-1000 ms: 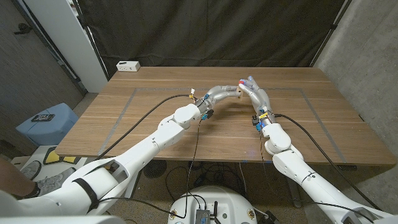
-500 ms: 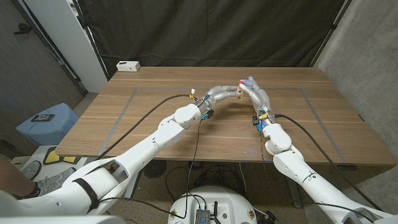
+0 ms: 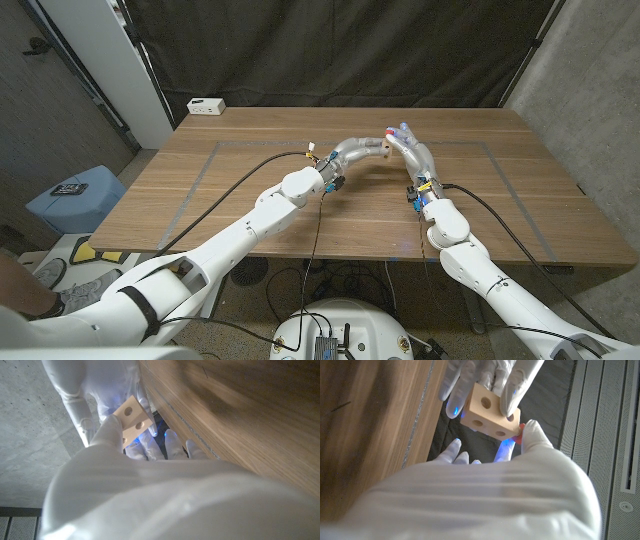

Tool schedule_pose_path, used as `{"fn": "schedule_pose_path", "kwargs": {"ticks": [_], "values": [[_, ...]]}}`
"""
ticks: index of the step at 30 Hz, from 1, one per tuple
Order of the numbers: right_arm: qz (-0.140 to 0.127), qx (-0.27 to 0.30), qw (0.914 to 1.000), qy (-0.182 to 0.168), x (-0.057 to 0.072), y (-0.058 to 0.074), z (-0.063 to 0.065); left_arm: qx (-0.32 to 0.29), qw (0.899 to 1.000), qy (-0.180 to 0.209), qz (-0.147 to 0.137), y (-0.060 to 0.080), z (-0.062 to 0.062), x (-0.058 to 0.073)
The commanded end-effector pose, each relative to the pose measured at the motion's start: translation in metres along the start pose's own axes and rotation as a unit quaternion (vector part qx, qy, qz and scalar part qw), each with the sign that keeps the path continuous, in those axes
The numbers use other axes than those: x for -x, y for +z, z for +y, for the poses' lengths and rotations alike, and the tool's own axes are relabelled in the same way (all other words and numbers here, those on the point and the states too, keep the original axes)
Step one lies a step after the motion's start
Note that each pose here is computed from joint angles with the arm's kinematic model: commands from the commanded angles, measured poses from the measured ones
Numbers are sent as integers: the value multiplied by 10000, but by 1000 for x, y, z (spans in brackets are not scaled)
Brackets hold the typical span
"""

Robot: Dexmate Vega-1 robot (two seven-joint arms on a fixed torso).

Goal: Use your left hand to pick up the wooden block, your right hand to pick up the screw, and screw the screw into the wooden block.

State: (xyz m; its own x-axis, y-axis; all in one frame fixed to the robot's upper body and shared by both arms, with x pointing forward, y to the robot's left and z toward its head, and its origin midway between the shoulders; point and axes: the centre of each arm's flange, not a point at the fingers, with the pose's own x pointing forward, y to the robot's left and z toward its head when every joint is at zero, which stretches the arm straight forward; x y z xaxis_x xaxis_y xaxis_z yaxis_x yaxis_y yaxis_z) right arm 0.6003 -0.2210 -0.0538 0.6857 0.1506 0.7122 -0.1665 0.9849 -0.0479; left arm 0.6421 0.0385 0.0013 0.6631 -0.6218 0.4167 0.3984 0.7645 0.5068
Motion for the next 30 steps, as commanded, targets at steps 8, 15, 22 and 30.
{"fn": "schedule_pose_path", "kwargs": {"ticks": [8, 15, 22, 30], "values": [[-22, -24, 10000, 33, -3, -1, -3, -16, 10000, -7, 28, -1, 0, -4], [-31, -25, 10000, 37, -3, -1, -5, -16, 10000, -22, 29, -1, 0, -6], [-34, -29, 10000, 63, -4, -1, -6, -22, 10000, -25, 34, -1, 0, -7], [-35, -49, 9999, 89, -5, -2, -6, -21, 10000, -22, 41, -1, -1, -8]]}}
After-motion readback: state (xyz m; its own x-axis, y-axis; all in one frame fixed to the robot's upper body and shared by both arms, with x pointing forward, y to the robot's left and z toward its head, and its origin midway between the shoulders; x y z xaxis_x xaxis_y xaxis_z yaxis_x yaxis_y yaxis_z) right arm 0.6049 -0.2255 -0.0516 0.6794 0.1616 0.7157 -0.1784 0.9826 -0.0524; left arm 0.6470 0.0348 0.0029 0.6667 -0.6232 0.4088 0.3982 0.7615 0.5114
